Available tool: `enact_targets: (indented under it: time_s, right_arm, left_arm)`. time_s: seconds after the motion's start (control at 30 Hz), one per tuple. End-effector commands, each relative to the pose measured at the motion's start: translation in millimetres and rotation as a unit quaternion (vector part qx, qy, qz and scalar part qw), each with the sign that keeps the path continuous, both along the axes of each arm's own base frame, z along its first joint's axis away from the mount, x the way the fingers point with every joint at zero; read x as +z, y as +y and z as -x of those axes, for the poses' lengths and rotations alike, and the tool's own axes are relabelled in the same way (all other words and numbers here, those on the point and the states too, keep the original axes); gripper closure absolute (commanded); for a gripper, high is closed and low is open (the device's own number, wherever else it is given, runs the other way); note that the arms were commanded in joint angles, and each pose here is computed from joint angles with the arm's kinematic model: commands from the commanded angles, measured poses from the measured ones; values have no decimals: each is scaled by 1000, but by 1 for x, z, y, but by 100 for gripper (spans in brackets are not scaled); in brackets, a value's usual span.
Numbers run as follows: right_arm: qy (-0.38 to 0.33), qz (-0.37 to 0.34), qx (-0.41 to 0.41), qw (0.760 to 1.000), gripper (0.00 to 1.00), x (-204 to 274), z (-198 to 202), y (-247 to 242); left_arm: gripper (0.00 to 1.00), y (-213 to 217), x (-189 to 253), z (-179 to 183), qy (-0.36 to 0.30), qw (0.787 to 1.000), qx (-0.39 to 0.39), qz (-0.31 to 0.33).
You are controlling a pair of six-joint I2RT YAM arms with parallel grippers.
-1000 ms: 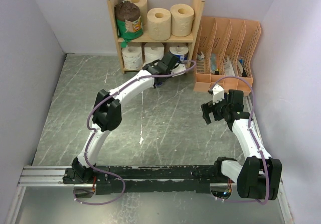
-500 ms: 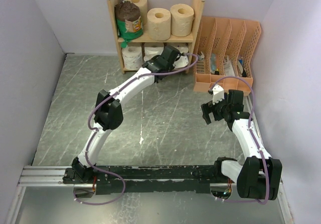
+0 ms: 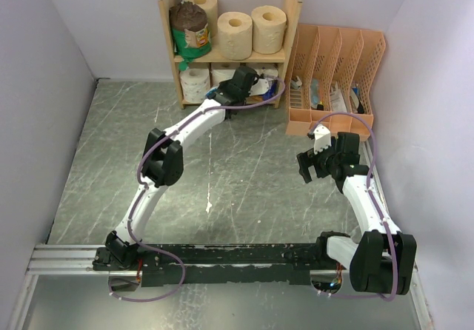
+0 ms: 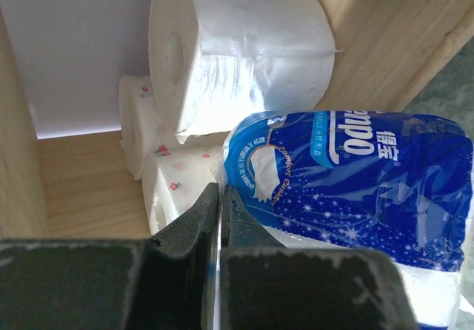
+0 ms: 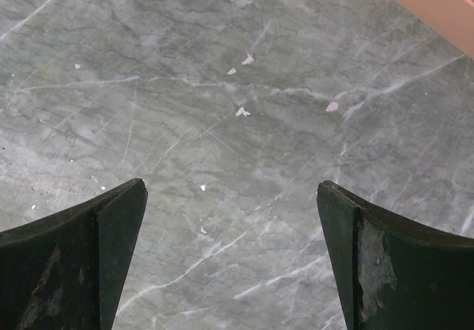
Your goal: Place and organize the paper towels onto the shelf
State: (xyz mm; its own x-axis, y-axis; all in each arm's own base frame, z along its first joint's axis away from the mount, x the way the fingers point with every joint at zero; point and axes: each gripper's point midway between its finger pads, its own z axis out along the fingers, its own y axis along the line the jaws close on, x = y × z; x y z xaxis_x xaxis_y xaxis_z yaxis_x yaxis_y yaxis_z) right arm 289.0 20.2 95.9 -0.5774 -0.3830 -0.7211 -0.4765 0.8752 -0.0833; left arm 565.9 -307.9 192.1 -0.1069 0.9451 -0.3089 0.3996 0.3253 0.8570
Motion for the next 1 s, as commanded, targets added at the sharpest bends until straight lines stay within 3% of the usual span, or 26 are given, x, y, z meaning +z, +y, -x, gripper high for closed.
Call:
enact_targets:
  time_s: [0.0, 0.17, 0.4, 0.63, 0.67, 0.77, 0.87, 0.9, 0.97]
  right_arm:
    - [0, 3, 2, 1000, 0, 0, 0, -2]
    - [-1, 4, 2, 1000, 0, 0, -1, -2]
    - [6, 6, 6, 1000, 0, -3, 0, 0]
    - [11, 3, 9, 1000, 0, -5, 2, 2]
    - [15, 1, 14, 1000, 0, -6, 3, 3]
    - [25, -2, 18, 1000, 0, -9, 5, 5]
    - [27, 0, 20, 999, 0, -10, 5, 6]
    - [27, 0, 22, 999, 0, -10, 5, 7]
    - [32, -1, 25, 999, 0, -12, 6, 8]
  left_arm:
    - [93, -1, 7, -3, -8, 1000, 6, 10]
    - [93, -16, 8, 41, 36, 999, -20, 31]
    - [93, -35, -34, 108, 138, 987, -44, 63]
    - [93, -38, -63, 129, 181, 981, -45, 56]
    - [90, -38, -64, 130, 184, 980, -42, 58]
    - [65, -40, -62, 129, 183, 980, -42, 61]
    - [49, -41, -55, 126, 174, 982, -44, 65]
    - [34, -42, -52, 125, 172, 982, -44, 67]
    - [23, -43, -47, 122, 173, 981, -43, 74]
